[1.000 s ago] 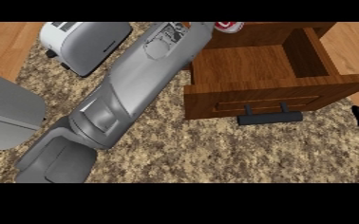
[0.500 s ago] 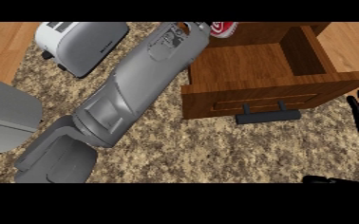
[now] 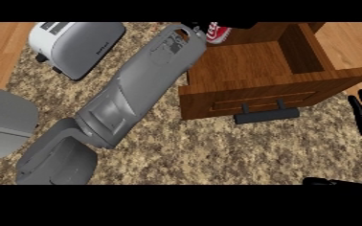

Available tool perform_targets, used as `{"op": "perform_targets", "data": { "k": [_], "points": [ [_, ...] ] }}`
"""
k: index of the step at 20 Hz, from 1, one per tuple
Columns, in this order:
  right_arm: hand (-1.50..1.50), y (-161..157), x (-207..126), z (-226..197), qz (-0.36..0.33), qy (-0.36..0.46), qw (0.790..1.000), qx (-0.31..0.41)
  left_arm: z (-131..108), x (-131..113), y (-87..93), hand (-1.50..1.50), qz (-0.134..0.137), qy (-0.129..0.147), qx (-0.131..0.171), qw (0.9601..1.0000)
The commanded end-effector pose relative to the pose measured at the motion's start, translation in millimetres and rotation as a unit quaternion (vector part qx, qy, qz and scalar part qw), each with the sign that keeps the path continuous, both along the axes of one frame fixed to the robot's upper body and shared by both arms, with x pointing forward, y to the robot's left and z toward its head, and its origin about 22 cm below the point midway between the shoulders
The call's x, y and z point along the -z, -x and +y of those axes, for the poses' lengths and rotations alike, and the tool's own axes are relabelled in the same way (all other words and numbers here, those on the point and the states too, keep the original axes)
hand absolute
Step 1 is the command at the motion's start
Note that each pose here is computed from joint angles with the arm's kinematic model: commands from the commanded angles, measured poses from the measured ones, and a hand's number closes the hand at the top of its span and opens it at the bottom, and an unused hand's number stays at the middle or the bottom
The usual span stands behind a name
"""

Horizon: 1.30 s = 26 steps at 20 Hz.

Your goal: Pick up the can, place it into the drawer and close the drawer

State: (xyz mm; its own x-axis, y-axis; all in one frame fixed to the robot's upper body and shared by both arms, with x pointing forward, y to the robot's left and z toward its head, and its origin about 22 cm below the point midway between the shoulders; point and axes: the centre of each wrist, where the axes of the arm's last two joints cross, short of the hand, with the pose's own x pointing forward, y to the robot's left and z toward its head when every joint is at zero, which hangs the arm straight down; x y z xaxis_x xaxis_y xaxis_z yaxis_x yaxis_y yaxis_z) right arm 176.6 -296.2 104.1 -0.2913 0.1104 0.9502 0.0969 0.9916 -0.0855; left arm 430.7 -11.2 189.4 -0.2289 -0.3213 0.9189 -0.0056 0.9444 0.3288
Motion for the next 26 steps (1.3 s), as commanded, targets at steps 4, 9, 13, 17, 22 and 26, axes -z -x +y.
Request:
{"op": "perform_targets", "data": {
  "k": [4, 9, 13, 17, 22, 26],
  "points": [
    [-1.50, -16, -7, 15, -0.008, 0.011, 1.000, -0.021, -4, 3, 3.0, -1.50, -0.007, -0.012, -0.031, 0.9994],
    [-1.50, -7, -10, 7, -0.002, 0.011, 1.000, -0.012, 3, 18, 1.8, -1.50, -0.005, -0.006, -0.053, 0.9986],
    [-1.50, -3, -10, 5, -0.013, 0.007, 1.000, -0.018, 8, 35, 3.4, -1.50, -0.003, -0.003, -0.062, 0.9981],
    [-1.50, -10, -20, 2, -0.024, 0.026, 0.999, -0.012, 9, 35, 2.5, -1.50, -0.007, 0.011, -0.071, 0.9974],
    [-1.50, -8, -32, -1, -0.064, 0.135, 0.989, 0.001, 5, 23, 1.7, -1.50, -0.002, 0.035, -0.070, 0.9970],
    [-1.50, -1, -46, 15, -0.090, 0.182, 0.979, -0.005, 5, 26, 3.7, -1.50, 0.007, 0.061, -0.067, 0.9959]
  ]
}}
